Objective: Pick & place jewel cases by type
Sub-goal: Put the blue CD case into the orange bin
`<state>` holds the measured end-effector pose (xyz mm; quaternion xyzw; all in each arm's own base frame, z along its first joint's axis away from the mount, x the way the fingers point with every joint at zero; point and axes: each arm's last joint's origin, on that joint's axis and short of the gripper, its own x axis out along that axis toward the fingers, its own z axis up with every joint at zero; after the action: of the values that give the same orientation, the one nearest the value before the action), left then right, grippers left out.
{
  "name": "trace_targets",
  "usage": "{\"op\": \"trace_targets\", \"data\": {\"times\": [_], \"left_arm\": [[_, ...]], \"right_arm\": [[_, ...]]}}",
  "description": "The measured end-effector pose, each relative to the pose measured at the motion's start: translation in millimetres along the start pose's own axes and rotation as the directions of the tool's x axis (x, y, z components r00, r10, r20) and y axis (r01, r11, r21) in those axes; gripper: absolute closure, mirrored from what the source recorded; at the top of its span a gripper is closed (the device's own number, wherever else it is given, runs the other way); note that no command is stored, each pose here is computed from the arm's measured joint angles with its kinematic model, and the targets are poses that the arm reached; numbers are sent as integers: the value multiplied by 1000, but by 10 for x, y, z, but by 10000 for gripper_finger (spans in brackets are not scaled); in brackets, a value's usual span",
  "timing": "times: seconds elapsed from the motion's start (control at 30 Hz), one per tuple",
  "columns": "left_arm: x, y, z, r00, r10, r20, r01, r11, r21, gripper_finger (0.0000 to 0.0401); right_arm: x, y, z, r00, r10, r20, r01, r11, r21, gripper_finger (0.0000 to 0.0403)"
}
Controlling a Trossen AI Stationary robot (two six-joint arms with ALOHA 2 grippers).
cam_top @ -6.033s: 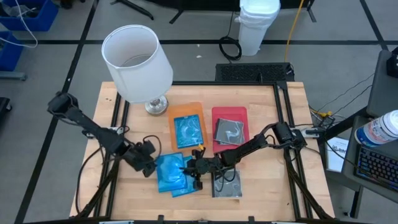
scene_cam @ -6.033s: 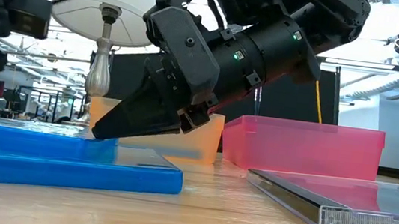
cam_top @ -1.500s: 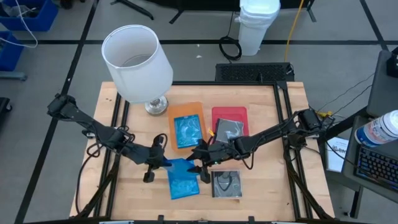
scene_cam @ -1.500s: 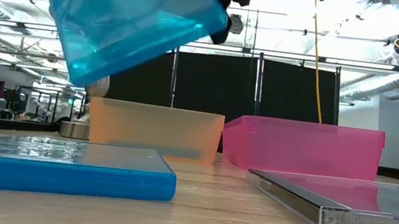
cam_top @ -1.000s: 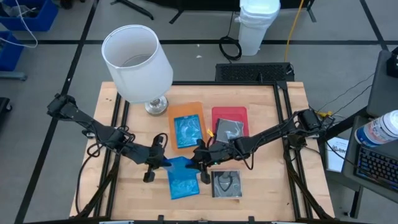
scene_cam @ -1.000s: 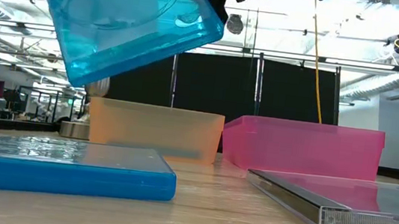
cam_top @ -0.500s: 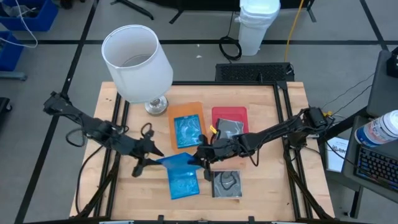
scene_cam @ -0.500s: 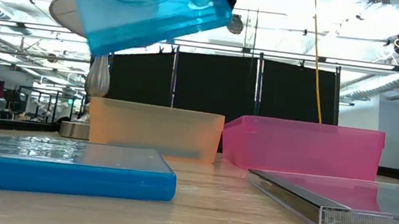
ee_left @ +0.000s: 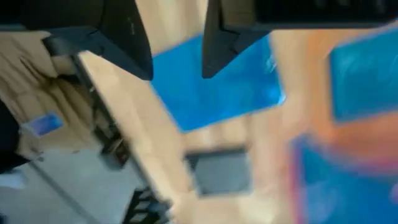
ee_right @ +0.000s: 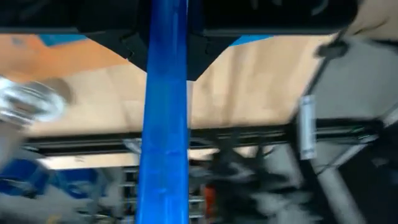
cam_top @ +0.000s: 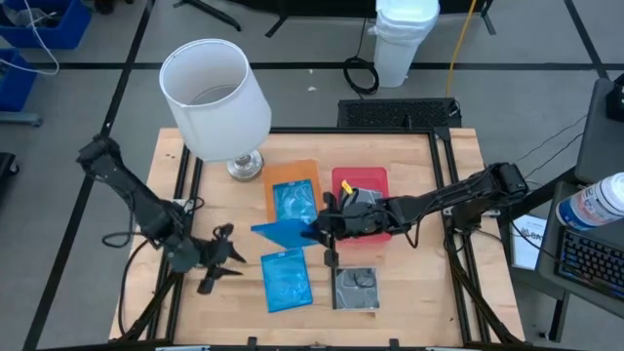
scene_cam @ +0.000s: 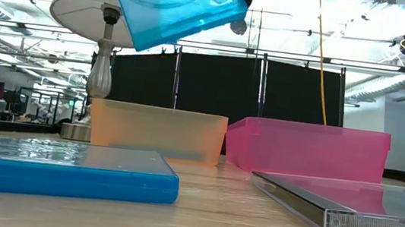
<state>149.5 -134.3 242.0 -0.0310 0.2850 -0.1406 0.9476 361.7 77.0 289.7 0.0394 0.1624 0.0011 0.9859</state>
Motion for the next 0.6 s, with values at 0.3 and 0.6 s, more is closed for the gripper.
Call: {"op": "trace_targets", "data": {"times": [0.3,0.6], "left_arm": [[316,-265,-274,977,-132,168,100,977,187,348],[324,-338,-348,979,-158,133,124,965,232,389]], "right_arm": [[63,-605,54,978,-207,-3,194,908,372,384],[203,-1210,-73,975,-211,-72,210,760,616,390]]}}
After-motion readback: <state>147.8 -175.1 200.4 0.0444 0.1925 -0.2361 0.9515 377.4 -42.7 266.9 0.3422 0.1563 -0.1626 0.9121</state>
